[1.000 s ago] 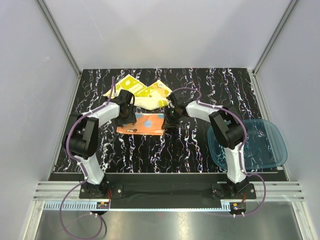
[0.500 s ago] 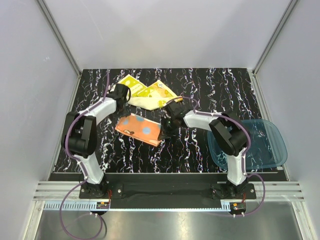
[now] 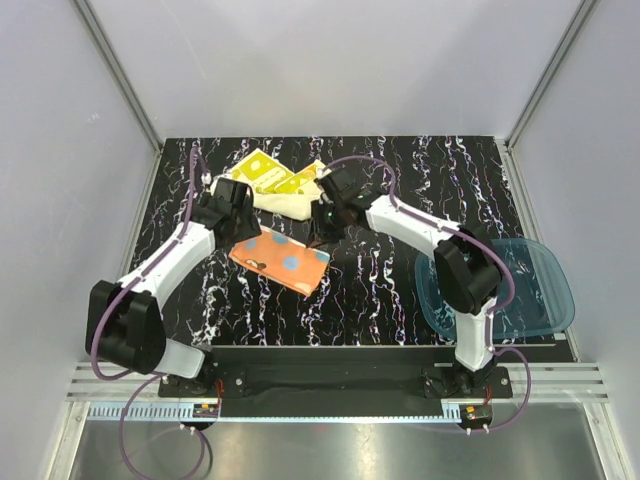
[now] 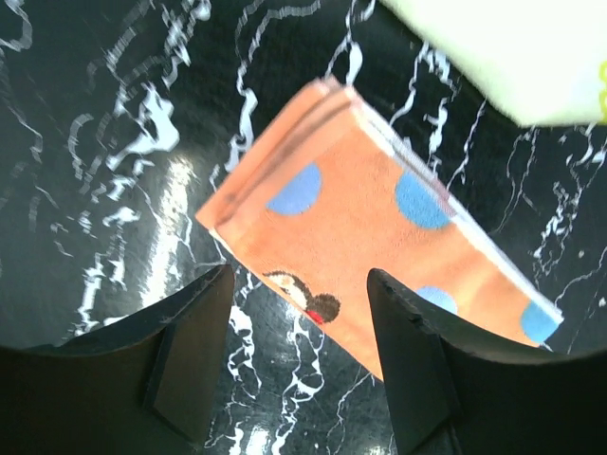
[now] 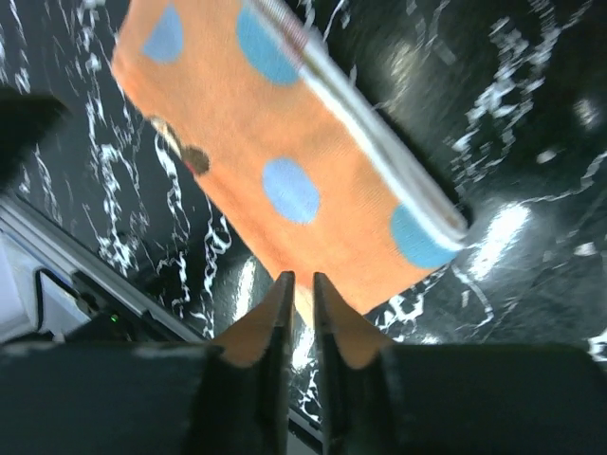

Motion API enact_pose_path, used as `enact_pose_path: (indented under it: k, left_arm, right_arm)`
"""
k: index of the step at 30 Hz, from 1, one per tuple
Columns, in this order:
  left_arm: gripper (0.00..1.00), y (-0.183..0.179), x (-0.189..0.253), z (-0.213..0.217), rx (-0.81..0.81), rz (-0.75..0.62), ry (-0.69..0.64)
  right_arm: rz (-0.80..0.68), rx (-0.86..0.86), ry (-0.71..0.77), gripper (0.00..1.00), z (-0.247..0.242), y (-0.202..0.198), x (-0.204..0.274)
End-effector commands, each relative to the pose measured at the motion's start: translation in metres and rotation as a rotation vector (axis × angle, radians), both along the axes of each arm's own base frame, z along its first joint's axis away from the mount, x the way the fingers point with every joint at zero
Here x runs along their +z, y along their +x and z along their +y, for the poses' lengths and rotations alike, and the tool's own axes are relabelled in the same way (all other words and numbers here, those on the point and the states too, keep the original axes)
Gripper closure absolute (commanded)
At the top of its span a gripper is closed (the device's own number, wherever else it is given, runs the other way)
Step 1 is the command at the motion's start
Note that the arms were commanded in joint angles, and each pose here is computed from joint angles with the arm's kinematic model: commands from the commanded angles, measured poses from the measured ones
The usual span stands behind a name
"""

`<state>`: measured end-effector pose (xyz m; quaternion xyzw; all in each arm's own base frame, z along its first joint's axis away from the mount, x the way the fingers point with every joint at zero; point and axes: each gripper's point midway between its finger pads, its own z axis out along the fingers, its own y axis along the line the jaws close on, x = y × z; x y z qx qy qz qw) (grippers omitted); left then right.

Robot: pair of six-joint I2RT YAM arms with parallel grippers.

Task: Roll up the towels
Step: Fold the towel

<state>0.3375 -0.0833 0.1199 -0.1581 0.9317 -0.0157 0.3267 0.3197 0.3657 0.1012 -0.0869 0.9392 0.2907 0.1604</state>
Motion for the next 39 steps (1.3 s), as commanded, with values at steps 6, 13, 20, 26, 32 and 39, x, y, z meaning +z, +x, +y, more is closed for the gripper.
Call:
enact_pose_path:
  k: [6, 13, 20, 26, 32, 39]
  left_arm:
    - [0.37, 0.008, -0.039, -0.027, -0.038, 0.048, -0.134]
    - [0.37, 0.012, -0.076, -0.015, 0.002, 0.123, -0.125]
    - [0.38, 0.033, -0.087, 0.000, -0.012, 0.121, -0.054]
    - [0.39, 0.060, -0.074, 0.004, -0.014, 0.094, -0.014]
    - [0.38, 0.060, -0.024, 0.000, -0.038, 0.005, 0.047]
    - [0.38, 0.016, 0.055, -0.036, -0.215, -0.158, 0.146]
  right_arm:
    - [0.086, -0.018, -0.028, 1.00, -0.043, 0.039, -0.048]
    - [0.150, -0.013, -0.009, 1.00, -0.048, 0.016, -0.082]
    - [0.214, -0.032, -0.017, 1.00, -0.060, -0.010, -0.103]
    - [0.227, -0.038, -0.006, 1.00, -0.068, -0.027, -0.099]
    - [0.131, -0.079, -0.098, 1.00, -0.093, -0.024, -0.083]
    - [-0.110, -0.154, 0.075, 0.70, -0.092, -0.011, -0.023]
